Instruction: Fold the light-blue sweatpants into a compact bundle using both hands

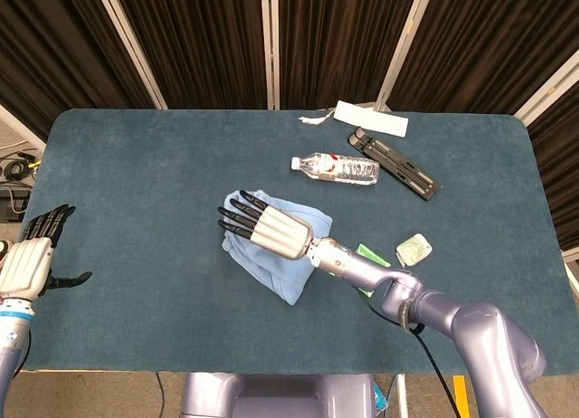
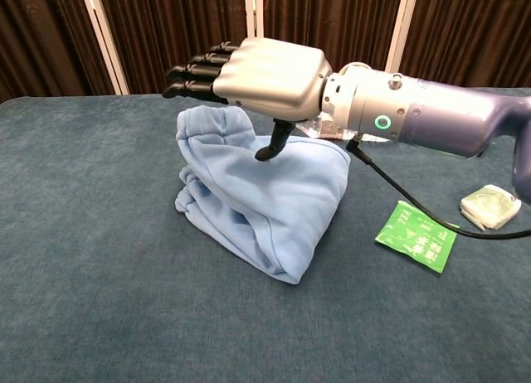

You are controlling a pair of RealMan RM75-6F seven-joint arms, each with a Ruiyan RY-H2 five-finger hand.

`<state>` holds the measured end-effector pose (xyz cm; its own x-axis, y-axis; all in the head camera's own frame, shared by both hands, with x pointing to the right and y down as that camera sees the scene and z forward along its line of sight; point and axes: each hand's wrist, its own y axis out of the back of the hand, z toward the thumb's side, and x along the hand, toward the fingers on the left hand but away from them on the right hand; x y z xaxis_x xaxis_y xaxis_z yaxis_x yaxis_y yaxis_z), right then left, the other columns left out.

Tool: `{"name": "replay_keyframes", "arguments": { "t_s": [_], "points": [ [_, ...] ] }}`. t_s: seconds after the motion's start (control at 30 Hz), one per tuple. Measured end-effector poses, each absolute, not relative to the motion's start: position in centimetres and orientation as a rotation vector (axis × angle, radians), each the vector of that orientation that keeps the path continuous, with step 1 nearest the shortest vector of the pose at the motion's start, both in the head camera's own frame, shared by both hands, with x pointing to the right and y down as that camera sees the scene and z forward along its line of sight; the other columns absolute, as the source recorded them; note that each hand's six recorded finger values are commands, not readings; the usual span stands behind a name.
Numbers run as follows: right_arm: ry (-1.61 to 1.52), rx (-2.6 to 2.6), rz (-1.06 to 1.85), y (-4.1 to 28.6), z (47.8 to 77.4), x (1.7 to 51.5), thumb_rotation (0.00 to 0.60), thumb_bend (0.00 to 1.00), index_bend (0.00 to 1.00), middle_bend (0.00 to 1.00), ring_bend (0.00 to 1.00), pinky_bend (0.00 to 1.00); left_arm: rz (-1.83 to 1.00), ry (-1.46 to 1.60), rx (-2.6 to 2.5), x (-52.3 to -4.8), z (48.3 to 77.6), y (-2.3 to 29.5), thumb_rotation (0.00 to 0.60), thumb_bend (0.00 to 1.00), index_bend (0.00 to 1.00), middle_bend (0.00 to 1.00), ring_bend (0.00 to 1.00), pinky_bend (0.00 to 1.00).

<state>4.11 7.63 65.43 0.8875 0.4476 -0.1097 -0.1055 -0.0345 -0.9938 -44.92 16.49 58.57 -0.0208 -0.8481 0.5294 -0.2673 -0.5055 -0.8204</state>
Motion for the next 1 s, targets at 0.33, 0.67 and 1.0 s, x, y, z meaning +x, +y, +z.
{"name": "replay_keyframes", "arguments": {
  "t_s": [0.33,0.67,1.0],
  "points": [
    [-0.350,-1.808,0.568,8.5,65.9,5.3,0.600,0.32,0.12,0.08,0.03,0.05,-1.554,1.144,-1.773,-44.5,58.7,16.7,0.600,0.00,0.00,0.00,0.00,0.00],
    [-0.453,-2.305,0.799,9.6,67.5,6.9,0.600,0.63,0.14,0.12,0.07,0.14,-1.555,1.137,-1.778,-44.3,58.8,16.7,0.600,0.00,0.00,0.00,0.00,0.00],
    [-0.392,-2.413,0.809,11.6,68.7,4.3,0.600,0.74,0.15,0.13,0.10,0.16,-1.554,1.144,-1.778,-44.4,58.8,16.6,0.600,0.00,0.00,0.00,0.00,0.00]
  ]
}}
